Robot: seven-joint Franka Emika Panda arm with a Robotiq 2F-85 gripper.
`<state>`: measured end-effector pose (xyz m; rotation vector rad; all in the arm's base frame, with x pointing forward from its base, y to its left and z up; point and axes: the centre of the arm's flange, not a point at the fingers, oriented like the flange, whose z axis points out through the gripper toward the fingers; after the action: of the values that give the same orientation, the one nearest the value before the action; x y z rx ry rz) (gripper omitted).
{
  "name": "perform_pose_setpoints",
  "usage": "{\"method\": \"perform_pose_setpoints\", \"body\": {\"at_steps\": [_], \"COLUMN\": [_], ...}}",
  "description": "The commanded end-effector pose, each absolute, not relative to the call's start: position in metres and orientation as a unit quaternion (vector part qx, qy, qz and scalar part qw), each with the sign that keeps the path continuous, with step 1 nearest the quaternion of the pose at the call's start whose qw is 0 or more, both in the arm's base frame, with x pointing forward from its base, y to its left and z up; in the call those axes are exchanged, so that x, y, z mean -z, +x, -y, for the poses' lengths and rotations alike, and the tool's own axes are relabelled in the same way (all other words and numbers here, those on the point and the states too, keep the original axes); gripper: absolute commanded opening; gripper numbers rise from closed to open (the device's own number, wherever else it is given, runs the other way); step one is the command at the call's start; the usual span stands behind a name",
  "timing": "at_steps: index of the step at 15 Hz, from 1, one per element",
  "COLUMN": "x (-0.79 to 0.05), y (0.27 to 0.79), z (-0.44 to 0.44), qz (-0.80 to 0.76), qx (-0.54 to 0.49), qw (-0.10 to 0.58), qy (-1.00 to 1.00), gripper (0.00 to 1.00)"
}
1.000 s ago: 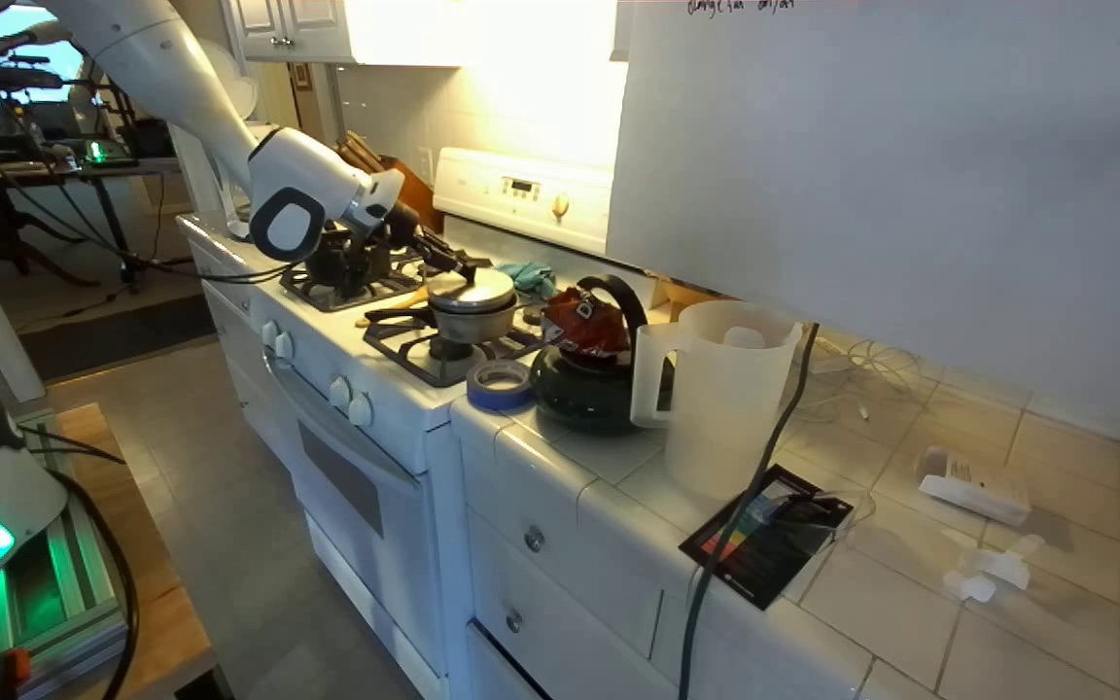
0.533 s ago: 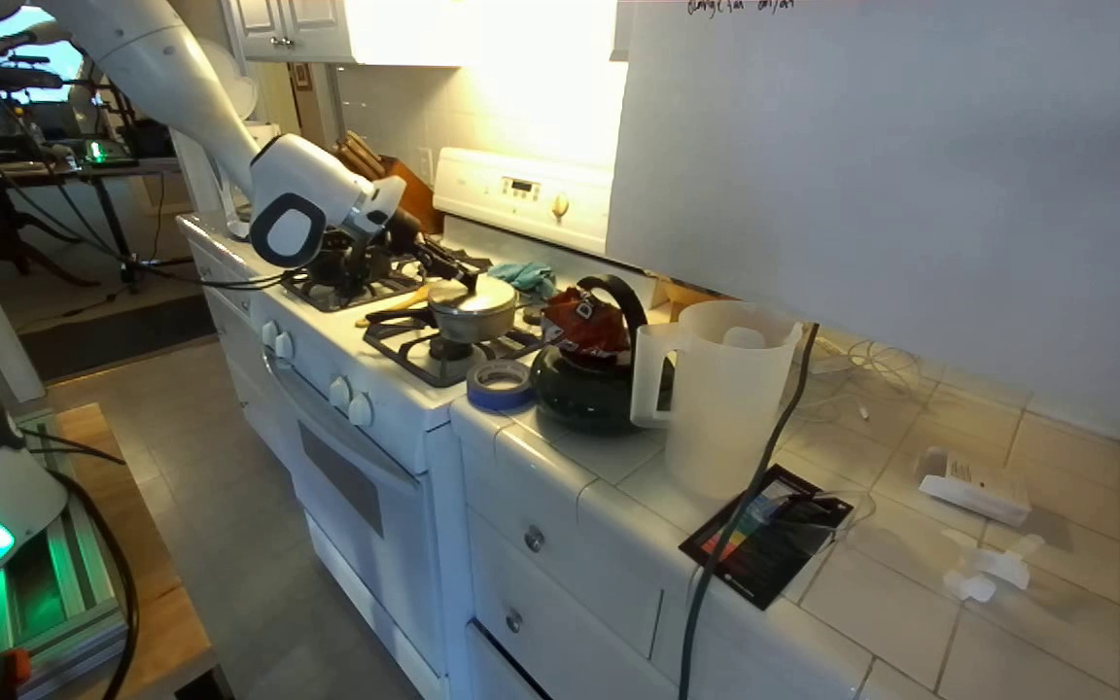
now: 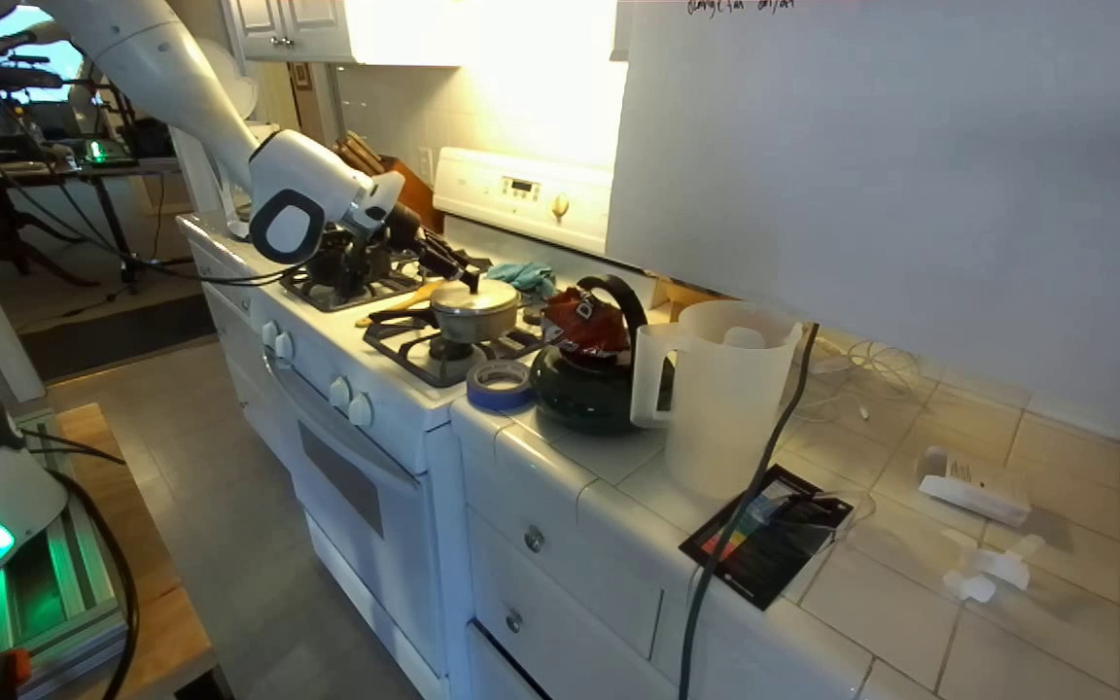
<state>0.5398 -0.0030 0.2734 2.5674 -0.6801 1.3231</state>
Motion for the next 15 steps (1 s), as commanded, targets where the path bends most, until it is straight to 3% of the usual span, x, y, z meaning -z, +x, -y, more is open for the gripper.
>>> {"method": "perform_pose_setpoints", "body": {"at_steps": [1,9,14,15], "x": [-0.311,-0.349,-0.335,-0.304], "y": [0.52,0.419,0.365,0.416], "z": [-0.003,-0.02,0.021,-0.001], "qz": [0.256,0.285,0.351,0.326], "qx": [-0.438,-0.341,-0.297,-0.313], "qw": [0.047,-0.089,-0.139,-0.101], "qy": [0.861,0.891,0.877,0.886], "gripper": [1.0,1.0,1.0,1.0]}}
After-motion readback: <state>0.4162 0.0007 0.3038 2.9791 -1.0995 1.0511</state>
